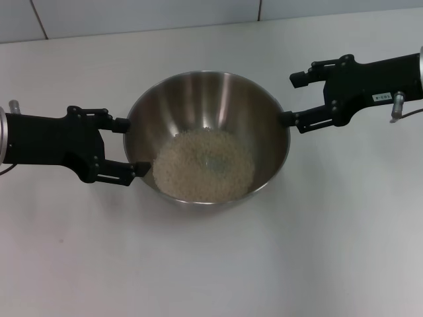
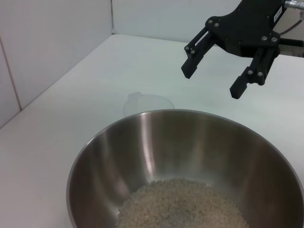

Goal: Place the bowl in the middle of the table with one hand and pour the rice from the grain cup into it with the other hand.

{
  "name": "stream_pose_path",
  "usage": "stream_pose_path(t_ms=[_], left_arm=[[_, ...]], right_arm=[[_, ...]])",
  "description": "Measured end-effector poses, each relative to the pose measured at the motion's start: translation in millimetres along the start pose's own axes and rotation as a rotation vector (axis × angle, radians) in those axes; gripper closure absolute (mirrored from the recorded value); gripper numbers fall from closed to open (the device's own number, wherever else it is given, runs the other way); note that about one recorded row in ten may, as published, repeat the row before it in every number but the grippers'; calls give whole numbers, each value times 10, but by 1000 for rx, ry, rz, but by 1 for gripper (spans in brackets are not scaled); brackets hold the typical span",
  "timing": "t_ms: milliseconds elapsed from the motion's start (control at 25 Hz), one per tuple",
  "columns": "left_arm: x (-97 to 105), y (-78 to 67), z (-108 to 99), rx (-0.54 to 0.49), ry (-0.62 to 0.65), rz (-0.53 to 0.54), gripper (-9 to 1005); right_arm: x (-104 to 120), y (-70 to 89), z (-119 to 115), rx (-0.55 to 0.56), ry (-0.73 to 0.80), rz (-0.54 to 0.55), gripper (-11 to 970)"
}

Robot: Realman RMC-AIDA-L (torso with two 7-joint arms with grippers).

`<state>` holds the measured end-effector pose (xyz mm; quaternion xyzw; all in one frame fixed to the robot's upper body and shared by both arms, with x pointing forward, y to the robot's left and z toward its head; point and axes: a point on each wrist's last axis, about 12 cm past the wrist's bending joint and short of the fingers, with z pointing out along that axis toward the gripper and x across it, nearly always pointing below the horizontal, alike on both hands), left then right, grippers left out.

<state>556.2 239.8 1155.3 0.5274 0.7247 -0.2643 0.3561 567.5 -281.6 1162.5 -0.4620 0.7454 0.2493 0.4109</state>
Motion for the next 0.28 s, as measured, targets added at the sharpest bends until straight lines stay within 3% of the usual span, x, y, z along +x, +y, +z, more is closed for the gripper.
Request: stream_pose_path(t_ms=[280], left_arm=[[1,1,1,-1,0,-1,132]], right_arm=[[-21,-2,-11,6,-8,2,150]])
